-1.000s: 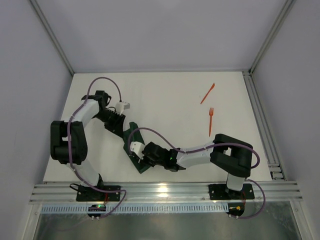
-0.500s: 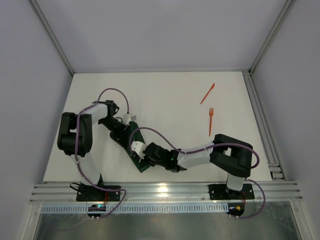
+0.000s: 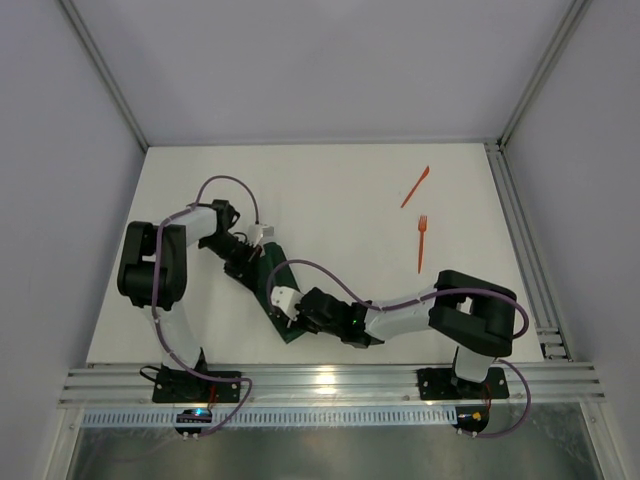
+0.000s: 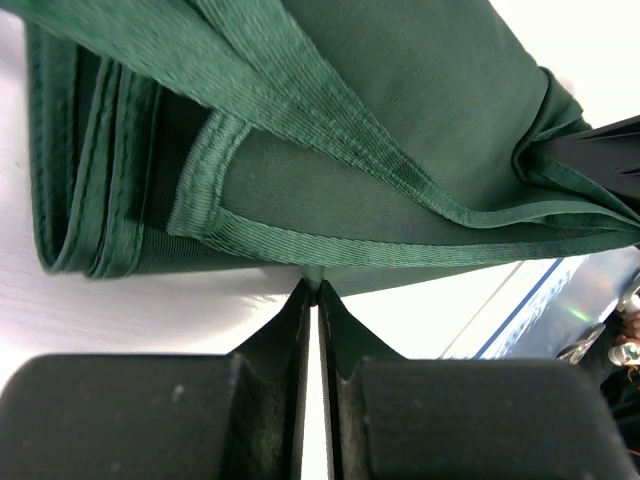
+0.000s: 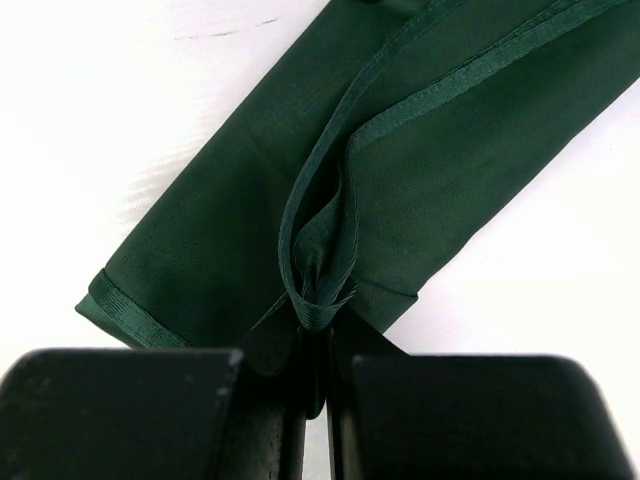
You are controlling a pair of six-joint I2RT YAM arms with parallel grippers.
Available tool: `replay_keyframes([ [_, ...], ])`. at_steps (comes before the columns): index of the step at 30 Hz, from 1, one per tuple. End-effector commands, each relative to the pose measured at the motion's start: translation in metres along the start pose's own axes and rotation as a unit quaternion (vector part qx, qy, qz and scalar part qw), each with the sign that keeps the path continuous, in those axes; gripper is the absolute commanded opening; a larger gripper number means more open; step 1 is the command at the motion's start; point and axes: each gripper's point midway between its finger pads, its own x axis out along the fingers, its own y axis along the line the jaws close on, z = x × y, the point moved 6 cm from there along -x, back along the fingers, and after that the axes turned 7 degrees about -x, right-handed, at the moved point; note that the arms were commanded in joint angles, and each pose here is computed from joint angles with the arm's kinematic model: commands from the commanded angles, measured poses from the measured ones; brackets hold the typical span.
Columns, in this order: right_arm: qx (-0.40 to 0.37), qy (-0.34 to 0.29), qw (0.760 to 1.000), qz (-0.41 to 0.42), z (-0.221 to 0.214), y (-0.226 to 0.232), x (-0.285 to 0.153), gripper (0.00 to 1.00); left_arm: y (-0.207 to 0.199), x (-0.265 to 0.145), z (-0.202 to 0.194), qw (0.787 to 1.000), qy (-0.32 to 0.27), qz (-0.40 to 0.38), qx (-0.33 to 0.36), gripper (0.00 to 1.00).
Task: Fold the napkin into a case and place the utensils inside
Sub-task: Fold the 2/3-rectangle-folded napkin at the center of the board.
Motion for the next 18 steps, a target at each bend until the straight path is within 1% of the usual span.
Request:
replay_keyframes([
  [1, -0.023, 0.012, 1.000, -0.007, -0.007, -0.005, -0.010, 0.09, -0.003, -0.007, 0.023, 0.999, -0.048, -0.008, 0.022, 0.06],
  [9, -0.022, -0.014, 1.000, -0.011, 0.007, -0.009, -0.013, 0.09, -0.014, -0.014, 0.030, 0.997, -0.060, -0.033, 0.038, 0.05],
  [18, -0.019, -0.023, 0.999, -0.020, 0.014, -0.012, -0.012, 0.09, -0.017, 0.000, 0.036, 0.998, -0.037, -0.034, 0.045, 0.05],
])
